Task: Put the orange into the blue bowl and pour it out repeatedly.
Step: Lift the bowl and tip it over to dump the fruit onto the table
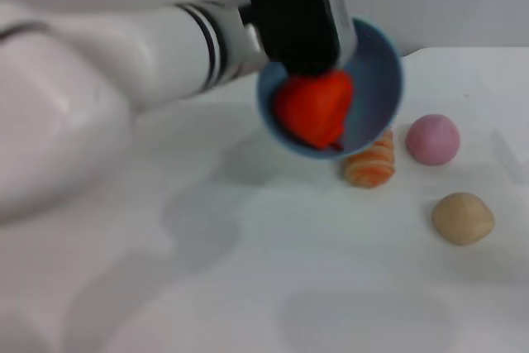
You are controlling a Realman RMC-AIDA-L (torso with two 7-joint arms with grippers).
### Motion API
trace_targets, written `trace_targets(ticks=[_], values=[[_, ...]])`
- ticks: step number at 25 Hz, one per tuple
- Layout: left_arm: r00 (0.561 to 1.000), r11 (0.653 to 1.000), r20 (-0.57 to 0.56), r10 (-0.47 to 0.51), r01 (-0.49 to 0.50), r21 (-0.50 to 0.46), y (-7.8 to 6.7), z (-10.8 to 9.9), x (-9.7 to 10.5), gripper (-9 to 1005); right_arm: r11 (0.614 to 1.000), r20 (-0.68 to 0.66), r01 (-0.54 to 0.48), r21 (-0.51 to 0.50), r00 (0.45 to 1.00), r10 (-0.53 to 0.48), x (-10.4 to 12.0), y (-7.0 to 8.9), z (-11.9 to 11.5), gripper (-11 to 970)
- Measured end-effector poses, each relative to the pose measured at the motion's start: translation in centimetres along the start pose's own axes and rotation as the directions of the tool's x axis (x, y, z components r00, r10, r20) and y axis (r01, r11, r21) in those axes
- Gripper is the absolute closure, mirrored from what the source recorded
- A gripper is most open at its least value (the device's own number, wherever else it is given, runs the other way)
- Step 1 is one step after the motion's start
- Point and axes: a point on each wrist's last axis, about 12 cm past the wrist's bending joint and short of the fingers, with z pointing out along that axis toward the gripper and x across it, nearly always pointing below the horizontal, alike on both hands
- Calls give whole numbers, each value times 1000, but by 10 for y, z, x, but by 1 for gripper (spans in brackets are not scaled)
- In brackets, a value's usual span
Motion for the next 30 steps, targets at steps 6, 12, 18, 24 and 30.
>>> trace_targets(ticks=[6,12,18,24,30], values=[[963,967,139,231,-211,-141,-20,-17,-7,996,999,14,-39,-14,999,40,-3,1,2,244],[881,890,170,442,-406,-210,-48,-20,-8,996,999,18,-45,-14,999,45,-3,2,3,244],[769,780,186,611,-546,-305,-69,-28,-19,997,998,27,-58,-14,998,59,-4,2,5,244],[719,730,180,671,-598,-332,-77,-30,-22,997,998,26,-66,-17,997,67,-3,3,6,244],[712,717,177,680,-594,-364,-79,-32,-22,997,997,27,-70,-23,997,70,-3,5,9,245]])
